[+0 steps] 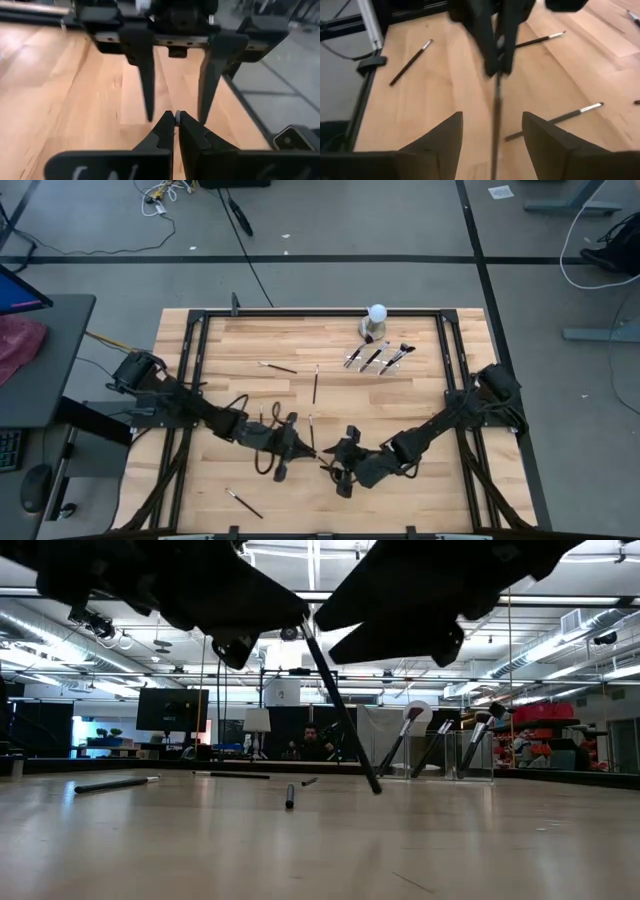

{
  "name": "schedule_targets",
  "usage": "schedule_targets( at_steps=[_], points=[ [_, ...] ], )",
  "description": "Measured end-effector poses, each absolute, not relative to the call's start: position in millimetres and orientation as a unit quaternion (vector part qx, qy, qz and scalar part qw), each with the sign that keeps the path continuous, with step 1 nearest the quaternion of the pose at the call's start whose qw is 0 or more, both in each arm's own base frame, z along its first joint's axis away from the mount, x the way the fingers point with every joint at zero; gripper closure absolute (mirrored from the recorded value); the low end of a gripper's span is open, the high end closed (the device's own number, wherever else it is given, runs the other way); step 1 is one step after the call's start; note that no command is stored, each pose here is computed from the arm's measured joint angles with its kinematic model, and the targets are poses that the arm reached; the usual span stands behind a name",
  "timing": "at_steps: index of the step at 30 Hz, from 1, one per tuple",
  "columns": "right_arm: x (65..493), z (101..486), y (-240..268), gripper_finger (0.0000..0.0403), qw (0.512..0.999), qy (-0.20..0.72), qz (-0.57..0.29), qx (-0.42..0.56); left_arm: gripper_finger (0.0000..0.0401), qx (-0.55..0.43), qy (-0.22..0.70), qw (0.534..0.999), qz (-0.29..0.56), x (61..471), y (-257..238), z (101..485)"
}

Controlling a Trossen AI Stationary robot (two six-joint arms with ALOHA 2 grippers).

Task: Put items in baskets/containers
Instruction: Put the eyeshadow brush into the transparent organizer

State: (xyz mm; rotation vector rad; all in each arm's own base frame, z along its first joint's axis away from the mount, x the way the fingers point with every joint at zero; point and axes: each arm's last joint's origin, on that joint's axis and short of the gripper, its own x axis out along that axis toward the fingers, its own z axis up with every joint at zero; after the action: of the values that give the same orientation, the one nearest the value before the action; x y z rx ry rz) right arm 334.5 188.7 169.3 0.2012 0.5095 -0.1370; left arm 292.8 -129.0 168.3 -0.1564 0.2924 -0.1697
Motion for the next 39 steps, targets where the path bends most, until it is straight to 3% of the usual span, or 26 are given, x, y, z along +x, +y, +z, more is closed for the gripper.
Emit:
schedule_targets(
  at_steps=[9, 22, 25, 31, 39],
  points=[
    [342.0, 171.9, 182.1, 0.025, 0.964, 0.244, -0.041, 0.092, 0.039, -0.055, 0.171, 0.98, -0.087, 305.2, -134.1, 181.0],
    [343.0, 173.6, 182.9, 0.0384, 0.968, 0.236, -0.031, 0.079, 0.0385, -0.058, 0.164, 0.981, -0.087, 305.7, -134.4, 182.6],
    [343.4, 173.0, 183.1, 0.0391, 0.968, 0.234, -0.034, 0.079, 0.0378, -0.059, 0.156, 0.982, -0.084, 306.0, -134.5, 183.8],
    [343.0, 160.1, 185.1, 0.0392, 0.968, 0.234, -0.077, 0.054, 0.0319, -0.044, 0.124, 0.988, -0.081, 304.4, -132.7, 197.5],
    [331.4, 169.9, 189.0, 0.0392, 0.964, 0.181, -0.194, 0.016, 0.0237, -0.019, 0.164, 0.986, -0.039, 285.2, -123.9, 214.1]
  ],
)
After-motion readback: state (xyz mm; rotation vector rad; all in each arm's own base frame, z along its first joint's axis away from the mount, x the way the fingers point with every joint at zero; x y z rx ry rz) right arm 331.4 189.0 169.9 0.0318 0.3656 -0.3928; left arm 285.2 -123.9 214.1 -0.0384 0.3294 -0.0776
